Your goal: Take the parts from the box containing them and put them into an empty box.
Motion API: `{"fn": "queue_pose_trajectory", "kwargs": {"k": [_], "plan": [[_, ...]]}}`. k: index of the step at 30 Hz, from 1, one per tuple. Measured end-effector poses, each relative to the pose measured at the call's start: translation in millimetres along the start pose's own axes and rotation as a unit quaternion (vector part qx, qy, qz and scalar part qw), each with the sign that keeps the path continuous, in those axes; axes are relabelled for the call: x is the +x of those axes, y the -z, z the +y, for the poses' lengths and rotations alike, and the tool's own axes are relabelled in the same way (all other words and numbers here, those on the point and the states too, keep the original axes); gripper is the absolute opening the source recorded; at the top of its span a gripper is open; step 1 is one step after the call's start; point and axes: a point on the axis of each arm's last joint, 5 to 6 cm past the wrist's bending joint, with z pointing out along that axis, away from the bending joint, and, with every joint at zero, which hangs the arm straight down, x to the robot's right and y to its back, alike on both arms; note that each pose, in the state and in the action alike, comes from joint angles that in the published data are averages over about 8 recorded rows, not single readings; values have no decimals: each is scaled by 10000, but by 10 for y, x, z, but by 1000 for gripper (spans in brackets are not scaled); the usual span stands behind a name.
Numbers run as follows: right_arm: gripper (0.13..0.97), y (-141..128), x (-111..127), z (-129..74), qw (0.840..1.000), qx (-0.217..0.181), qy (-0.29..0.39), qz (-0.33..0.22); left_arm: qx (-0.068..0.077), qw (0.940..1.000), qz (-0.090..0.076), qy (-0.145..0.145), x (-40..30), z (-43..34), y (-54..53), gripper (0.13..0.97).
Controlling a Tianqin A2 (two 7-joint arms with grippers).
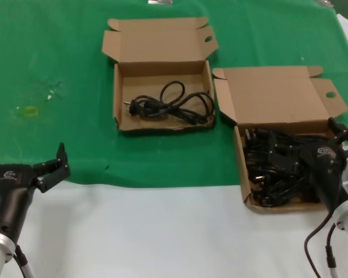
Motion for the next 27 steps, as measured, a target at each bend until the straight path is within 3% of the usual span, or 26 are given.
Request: {"fn": "queue_pose_trajectory", "kwargs": {"k": [27], "plan": [[966,0,0,0,10000,0,0,0,0,10000,0,0,0,0,0,966]]}}
